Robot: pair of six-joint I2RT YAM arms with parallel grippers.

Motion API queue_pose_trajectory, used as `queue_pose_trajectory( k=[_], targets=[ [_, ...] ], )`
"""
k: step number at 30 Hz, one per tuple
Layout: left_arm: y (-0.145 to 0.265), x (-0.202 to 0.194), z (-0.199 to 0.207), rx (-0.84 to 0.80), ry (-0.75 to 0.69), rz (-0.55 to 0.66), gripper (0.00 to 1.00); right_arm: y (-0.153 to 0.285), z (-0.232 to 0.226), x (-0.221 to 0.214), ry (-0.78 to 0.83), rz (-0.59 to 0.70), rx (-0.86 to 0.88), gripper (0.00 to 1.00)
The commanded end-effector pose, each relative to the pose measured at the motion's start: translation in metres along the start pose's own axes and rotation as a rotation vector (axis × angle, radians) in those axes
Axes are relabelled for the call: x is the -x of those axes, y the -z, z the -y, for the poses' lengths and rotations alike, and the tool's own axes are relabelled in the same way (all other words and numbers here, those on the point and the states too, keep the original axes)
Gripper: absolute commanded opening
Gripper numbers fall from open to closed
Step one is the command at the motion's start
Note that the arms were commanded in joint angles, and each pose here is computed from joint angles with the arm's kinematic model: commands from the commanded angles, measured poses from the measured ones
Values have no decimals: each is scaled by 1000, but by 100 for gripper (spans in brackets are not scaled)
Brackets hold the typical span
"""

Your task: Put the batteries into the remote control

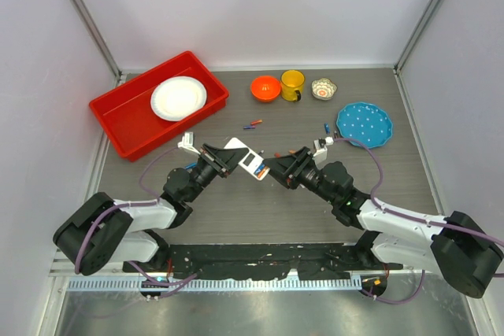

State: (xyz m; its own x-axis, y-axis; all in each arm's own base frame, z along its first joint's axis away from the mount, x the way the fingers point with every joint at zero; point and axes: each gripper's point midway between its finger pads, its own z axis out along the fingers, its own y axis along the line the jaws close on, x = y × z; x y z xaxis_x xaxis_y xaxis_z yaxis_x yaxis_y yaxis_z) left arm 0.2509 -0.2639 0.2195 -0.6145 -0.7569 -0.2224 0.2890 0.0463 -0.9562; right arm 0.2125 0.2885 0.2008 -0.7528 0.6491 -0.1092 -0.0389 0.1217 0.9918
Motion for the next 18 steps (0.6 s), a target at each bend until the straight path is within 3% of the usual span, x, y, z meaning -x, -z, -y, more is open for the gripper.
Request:
queue_pose_trajectory(
  k=[1,18],
  targets=[
    [3,30,102,-367,-23,124,0,0,0,-8,4,-34,5,46],
    [7,41,106,-371,-30,186,0,-6,-1,-17,18,-53,2,40]
  ],
)
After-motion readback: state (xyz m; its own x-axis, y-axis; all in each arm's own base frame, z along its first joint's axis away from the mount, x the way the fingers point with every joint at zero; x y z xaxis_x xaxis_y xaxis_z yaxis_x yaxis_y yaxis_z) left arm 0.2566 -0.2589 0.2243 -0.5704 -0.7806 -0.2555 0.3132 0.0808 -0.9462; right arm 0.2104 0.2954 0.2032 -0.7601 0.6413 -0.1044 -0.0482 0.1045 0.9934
